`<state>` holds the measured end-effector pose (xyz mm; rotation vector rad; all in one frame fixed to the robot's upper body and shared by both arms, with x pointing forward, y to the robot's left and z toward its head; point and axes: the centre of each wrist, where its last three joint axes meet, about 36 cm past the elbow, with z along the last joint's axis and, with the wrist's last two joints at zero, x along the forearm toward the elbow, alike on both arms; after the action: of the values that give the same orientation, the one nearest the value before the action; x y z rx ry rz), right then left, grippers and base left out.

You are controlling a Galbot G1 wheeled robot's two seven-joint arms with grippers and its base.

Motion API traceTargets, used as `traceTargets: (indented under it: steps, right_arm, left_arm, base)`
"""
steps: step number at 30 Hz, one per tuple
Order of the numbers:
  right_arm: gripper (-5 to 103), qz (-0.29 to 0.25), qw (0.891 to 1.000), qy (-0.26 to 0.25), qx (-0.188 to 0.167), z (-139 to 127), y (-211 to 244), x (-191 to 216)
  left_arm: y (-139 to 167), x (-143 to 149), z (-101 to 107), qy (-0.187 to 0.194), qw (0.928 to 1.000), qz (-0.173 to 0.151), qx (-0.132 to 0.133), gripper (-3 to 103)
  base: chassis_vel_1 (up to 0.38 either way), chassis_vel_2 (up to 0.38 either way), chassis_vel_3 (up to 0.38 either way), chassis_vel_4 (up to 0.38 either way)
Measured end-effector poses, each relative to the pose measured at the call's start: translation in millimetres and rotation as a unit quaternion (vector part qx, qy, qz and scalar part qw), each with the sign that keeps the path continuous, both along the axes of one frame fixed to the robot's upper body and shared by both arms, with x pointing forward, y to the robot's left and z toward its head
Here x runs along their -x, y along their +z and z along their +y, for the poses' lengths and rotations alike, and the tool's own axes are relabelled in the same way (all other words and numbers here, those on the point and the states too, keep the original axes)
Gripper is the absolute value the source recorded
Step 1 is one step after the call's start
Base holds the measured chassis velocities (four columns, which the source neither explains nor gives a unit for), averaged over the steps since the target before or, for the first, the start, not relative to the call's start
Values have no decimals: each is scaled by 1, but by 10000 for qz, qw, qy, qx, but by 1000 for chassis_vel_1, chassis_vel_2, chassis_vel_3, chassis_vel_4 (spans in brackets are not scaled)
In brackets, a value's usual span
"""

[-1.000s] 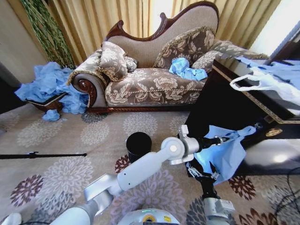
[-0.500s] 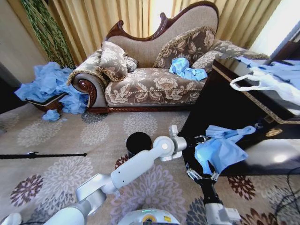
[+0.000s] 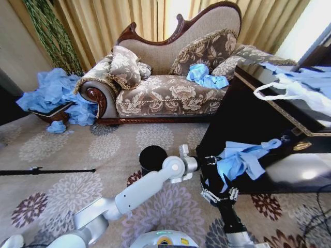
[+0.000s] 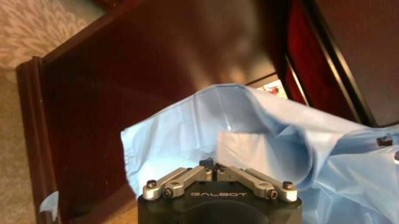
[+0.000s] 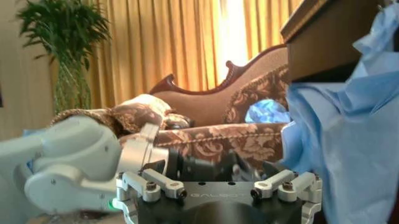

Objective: Place a garbage bag over the trash bin.

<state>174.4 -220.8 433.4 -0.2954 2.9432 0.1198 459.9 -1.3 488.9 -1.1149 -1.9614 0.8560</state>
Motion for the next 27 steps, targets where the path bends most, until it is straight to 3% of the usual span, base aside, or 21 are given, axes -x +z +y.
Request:
traceTargets:
  steps: [12,19,27]
  right_arm:
    - [100,-102,9999,33,7,2,7,-4]
    - [100,4,9998,-212,4,2,7,-8]
    - [100,145,9988,-469,78,1,5,-10]
  left_arm:
    - [-20,14,16,128,9997,25,-183,0]
    - [-29,22,25,225,9993,-39,-300,0]
    - [-41,35,45,326,9988,108,-361,0]
  base:
    - [0,0,0,0]
    - [0,0,0,0]
    - [0,0,0,0]
